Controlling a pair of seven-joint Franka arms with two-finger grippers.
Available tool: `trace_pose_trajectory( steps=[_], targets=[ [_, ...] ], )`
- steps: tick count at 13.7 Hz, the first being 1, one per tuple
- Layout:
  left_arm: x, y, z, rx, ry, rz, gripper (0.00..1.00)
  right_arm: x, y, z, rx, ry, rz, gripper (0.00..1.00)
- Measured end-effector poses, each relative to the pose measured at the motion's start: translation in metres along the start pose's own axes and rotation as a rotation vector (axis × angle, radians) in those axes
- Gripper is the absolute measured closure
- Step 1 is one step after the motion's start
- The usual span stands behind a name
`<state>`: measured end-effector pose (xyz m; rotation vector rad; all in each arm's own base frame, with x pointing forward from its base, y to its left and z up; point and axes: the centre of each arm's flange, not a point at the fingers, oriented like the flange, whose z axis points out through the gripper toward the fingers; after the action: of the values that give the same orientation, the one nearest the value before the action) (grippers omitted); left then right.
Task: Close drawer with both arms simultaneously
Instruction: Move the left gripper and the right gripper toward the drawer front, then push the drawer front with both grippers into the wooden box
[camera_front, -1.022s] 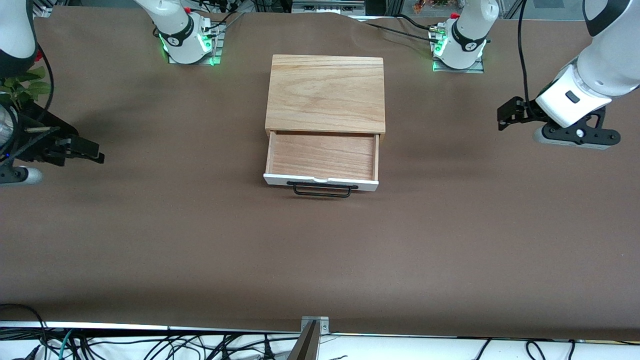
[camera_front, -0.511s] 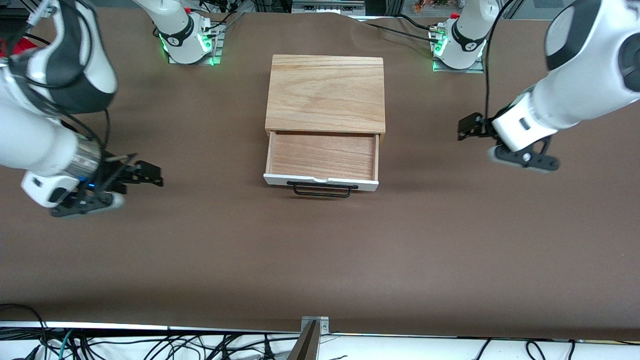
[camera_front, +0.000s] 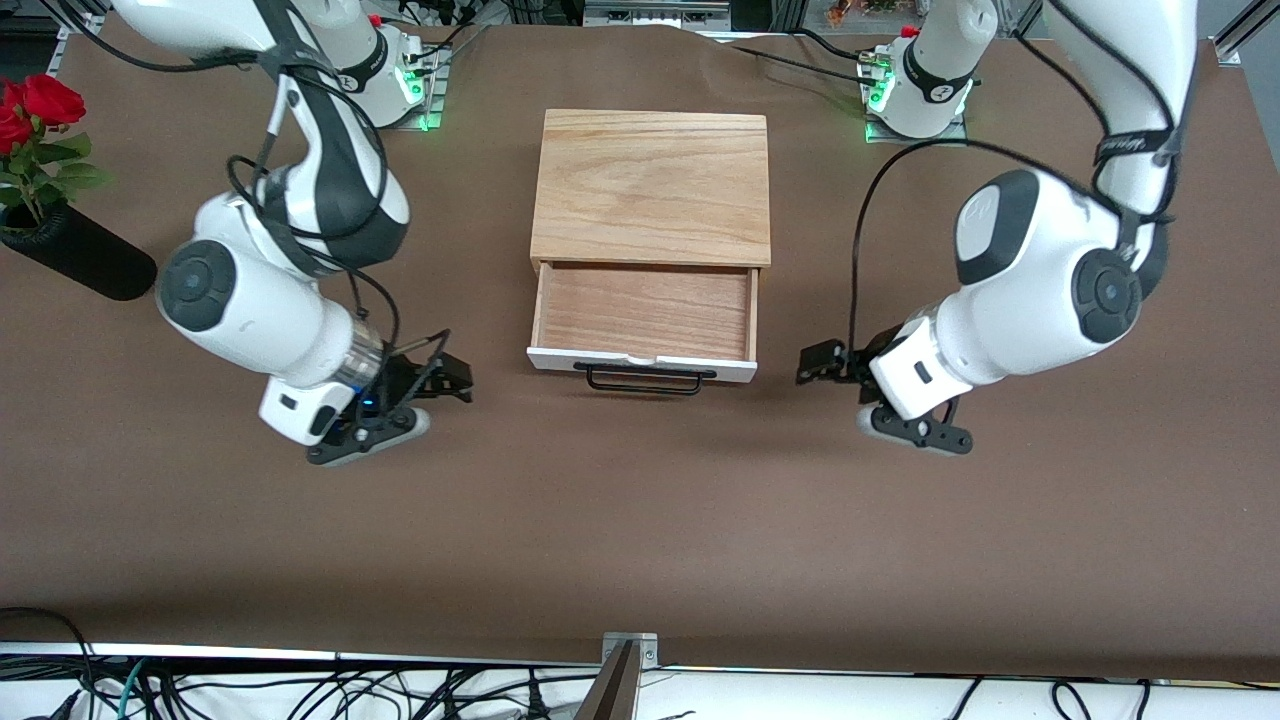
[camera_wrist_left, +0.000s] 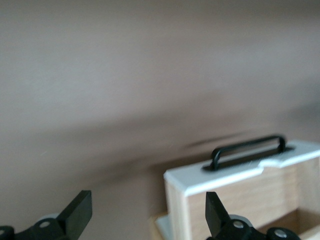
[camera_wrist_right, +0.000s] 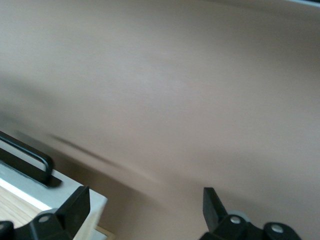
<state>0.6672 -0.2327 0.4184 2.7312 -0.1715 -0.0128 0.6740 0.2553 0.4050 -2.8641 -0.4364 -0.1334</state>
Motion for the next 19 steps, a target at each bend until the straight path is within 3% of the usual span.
trace_pose_trajectory(
  steps=[5,7,11,14,19],
  targets=[
    [0.009,0.032,0.067,-0.076,0.057,-0.006,0.0,0.006,-0.041,0.064,0.027,0.055,0.002,0.0],
    [0.007,0.038,0.09,-0.079,0.038,-0.002,0.0,0.005,-0.064,0.086,0.032,0.071,0.042,0.0],
    [-0.001,0.049,0.119,-0.076,-0.002,0.012,0.0,-0.002,-0.092,0.106,0.06,0.053,0.062,0.0],
    [-0.007,0.059,0.133,-0.076,-0.028,0.025,0.0,-0.006,-0.099,0.115,0.082,0.025,0.072,0.0],
    [-0.011,0.058,0.144,-0.073,-0.063,0.024,0.0,-0.022,-0.112,0.131,0.134,-0.102,0.094,0.0]
  ],
)
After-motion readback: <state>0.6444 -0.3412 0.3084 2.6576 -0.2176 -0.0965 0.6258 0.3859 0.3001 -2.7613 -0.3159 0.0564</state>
